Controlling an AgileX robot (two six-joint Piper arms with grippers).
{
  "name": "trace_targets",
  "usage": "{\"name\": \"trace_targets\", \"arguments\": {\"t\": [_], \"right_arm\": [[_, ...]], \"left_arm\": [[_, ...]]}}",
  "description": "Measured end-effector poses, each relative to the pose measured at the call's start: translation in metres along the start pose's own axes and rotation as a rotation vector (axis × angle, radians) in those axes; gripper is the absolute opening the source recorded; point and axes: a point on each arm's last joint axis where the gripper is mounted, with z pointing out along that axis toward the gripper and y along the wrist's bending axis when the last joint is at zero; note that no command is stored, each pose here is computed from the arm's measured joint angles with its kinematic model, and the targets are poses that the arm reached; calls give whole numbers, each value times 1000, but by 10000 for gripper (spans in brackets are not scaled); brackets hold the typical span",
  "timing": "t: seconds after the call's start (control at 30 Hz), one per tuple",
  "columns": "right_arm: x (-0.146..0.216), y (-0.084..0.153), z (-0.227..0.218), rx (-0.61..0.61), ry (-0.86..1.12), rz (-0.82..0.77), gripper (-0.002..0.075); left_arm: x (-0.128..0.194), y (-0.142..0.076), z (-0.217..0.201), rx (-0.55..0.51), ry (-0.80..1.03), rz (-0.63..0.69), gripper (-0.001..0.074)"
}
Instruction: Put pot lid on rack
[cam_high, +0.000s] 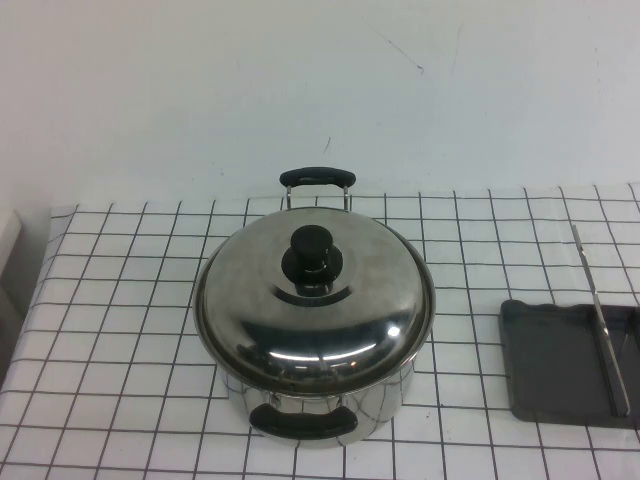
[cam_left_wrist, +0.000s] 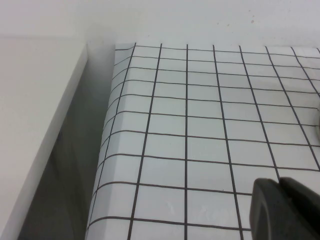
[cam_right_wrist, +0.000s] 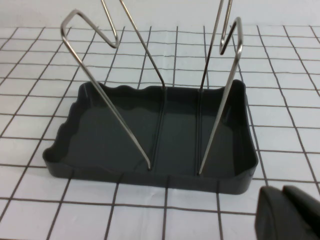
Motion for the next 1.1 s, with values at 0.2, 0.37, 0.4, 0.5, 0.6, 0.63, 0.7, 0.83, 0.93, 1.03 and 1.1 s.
{"name": "trace_targets", "arguments": {"t": [0.2,0.37,0.4,0.5,0.6,0.63,0.7,0.83,0.93,1.03,1.1], "right_arm": [[0,0,0,0,0,0,-3],[0,0,0,0,0,0,-3],[0,0,0,0,0,0,-3],[0,0,0,0,0,0,-3],[0,0,0,0,0,0,-3],[0,0,0,0,0,0,-3],[0,0,0,0,0,0,-3],[0,0,0,0,0,0,-3],[0,0,0,0,0,0,-3],[0,0,0,0,0,0,-3],[0,0,0,0,0,0,-3]], "left_arm": [[0,0,0,0,0,0,-3],[0,0,0,0,0,0,-3],[0,0,0,0,0,0,-3],[0,0,0,0,0,0,-3],[-1,0,0,0,-8,0,-3],[-1,0,0,0,-14,0,-3],[-2,0,0,0,-27,0,-3],[-4,0,0,0,-49,0,-3],[-4,0,0,0,-51,0,-3],[-4,0,0,0,-51,0,-3],[-4,0,0,0,-51,0,-3]]}}
